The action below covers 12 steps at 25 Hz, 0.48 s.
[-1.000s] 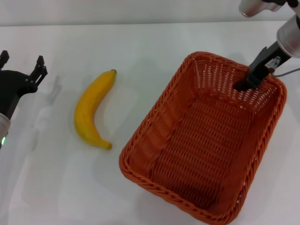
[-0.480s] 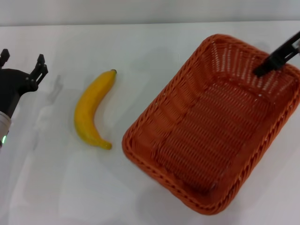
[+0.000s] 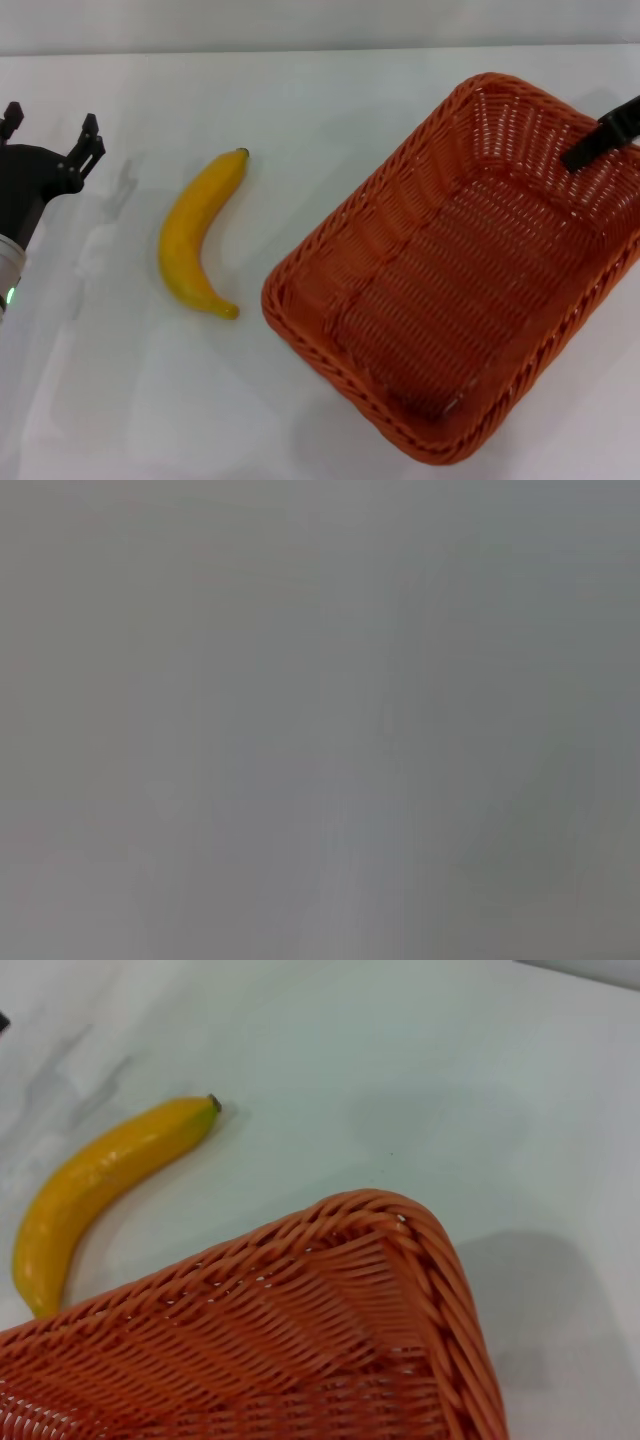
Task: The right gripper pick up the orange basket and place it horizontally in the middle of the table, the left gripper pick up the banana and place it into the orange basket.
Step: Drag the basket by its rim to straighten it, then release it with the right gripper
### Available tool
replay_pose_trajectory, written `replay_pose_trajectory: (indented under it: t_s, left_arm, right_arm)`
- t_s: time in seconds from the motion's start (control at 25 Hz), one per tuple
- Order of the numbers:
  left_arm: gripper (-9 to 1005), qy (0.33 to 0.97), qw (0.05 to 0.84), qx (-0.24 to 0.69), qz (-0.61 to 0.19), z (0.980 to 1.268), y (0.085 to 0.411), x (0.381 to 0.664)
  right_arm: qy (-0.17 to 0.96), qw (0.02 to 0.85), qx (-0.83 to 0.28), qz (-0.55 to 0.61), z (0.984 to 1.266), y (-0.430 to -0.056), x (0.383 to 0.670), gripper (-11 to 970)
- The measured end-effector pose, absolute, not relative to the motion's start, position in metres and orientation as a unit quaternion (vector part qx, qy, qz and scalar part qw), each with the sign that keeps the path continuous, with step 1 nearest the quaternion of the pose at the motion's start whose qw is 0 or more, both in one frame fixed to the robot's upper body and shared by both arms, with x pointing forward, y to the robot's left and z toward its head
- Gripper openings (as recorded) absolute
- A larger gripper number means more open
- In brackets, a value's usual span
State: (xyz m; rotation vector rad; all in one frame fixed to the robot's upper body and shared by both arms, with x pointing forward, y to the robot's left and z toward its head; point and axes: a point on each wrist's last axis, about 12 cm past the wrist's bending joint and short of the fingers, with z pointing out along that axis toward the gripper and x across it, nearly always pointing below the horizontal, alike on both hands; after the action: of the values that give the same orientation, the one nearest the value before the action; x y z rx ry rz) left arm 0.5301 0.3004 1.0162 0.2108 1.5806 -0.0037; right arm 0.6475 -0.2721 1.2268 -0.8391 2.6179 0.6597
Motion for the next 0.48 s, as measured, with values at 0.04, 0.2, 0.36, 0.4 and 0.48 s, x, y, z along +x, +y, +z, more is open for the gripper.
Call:
replay_pose_trajectory:
  t_s: [0.04, 0.2, 0.36, 0.4, 0.48]
  left_arm:
    - [863, 0.709, 0.699, 0.095, -0.002, 1.016, 0.300, 0.530]
    - [863, 0.708, 0.700, 0.095, -0.002, 1.018, 0.300, 0.532]
    - [863, 0.707, 0.700, 0.095, -0.002, 1.018, 0.300, 0.533]
    - [863, 0.707, 0.701, 0.095, -0.002, 1.018, 0.300, 0.533]
    - [863, 0.707, 0.701, 0.096, -0.002, 1.018, 0.300, 0.533]
  right_arm:
    - [0.915, 0.156, -0.286, 0.237, 1.226, -0.275, 0.647, 119]
    - [0.913, 0.156, -0.247, 0.284, 1.221, -0.291, 0.644, 119]
    - [0.907, 0.167, -0.225, 0.315, 1.217, -0.299, 0.642, 119]
    - [0.906, 0.170, -0.218, 0.321, 1.214, -0.301, 0.640, 119]
    - [0.904, 0.175, -0.208, 0.330, 1.211, -0.304, 0.638, 119]
